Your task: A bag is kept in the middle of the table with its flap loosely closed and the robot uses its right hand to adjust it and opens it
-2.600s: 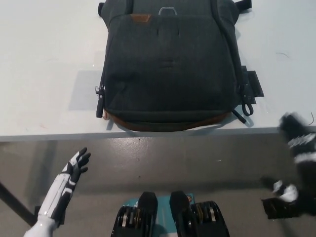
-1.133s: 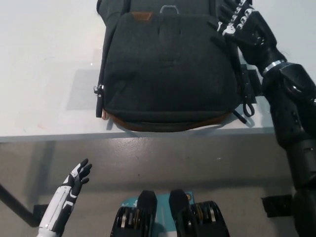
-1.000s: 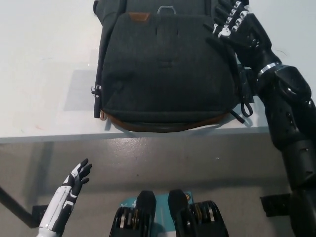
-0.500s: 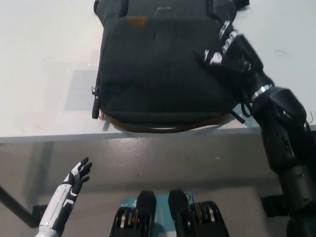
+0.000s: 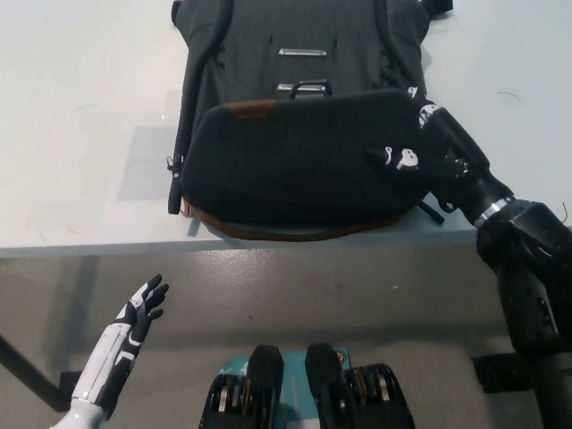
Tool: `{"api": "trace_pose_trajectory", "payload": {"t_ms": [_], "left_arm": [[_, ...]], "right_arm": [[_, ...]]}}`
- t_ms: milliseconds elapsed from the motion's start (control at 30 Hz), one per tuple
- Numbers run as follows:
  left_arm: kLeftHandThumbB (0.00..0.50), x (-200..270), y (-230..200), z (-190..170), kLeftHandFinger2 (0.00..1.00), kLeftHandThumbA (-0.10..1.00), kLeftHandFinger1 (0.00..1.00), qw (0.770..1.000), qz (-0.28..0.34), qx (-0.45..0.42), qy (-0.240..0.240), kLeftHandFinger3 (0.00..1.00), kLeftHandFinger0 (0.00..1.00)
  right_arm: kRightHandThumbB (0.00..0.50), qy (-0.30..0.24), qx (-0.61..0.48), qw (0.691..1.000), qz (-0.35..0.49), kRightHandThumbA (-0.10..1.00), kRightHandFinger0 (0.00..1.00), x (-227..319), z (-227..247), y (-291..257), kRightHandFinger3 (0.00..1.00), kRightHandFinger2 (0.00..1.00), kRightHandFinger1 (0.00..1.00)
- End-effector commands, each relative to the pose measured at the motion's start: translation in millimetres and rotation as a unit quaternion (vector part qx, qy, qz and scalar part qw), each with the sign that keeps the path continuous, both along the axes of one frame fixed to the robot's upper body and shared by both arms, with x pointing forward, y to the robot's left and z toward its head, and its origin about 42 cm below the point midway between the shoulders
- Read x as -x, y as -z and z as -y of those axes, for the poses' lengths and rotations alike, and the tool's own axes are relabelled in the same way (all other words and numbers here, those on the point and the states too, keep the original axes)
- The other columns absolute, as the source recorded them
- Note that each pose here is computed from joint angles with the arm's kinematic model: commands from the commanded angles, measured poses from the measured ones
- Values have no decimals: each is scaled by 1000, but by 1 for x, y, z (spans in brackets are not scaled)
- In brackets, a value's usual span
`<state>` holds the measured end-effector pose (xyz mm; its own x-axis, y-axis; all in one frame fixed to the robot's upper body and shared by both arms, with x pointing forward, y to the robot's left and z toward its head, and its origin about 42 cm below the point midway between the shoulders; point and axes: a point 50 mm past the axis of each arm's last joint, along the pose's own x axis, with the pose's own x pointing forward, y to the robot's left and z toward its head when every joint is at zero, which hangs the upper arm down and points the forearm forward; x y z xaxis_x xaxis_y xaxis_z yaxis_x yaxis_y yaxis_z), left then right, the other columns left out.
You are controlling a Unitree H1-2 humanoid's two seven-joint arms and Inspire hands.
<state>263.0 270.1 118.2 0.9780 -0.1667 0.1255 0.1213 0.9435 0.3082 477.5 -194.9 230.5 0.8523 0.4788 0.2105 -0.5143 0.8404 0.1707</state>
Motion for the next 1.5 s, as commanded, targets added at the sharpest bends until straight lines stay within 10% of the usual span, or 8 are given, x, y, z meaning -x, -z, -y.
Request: {"api": "trace_pose_trajectory", "payload": {"t_ms": [0,33,167,700,933,1400,1467], "left_arm": [[244,-2,-4,-3,1000,1000,1000,1000,14,-10,14,1000,1000],[236,-2,-4,-4,1000,1000,1000,1000,13,-8,16,1000,1000],[257,-3,-6,-4,1000,1000,1000,1000,14,-14,13,1000,1000],[259,-9,-11,-3,1000,1000,1000,1000,21,-14,15,1000,1000],[264,-11,-14,-3,1000,1000,1000,999,23,-19,14,1000,1000],[279,-17,-16,-4,1000,1000,1000,999,24,-22,16,1000,1000],[274,-19,-17,-4,1000,1000,1000,999,25,-20,17,1000,1000]], "right_arm": [[275,131,98,986,11,-15,293,-7,-13,-6,443,801,539],[205,152,115,982,13,-97,32,-8,-16,-6,368,683,358],[84,165,97,981,-3,-100,18,-6,-19,-4,721,730,431],[78,197,112,974,29,-100,49,12,-10,0,774,808,522],[80,203,145,957,148,-100,0,68,-6,-8,686,659,373],[89,228,205,913,268,-100,0,179,-16,50,690,688,323],[184,196,216,921,259,277,331,189,-13,67,921,835,610]]}}
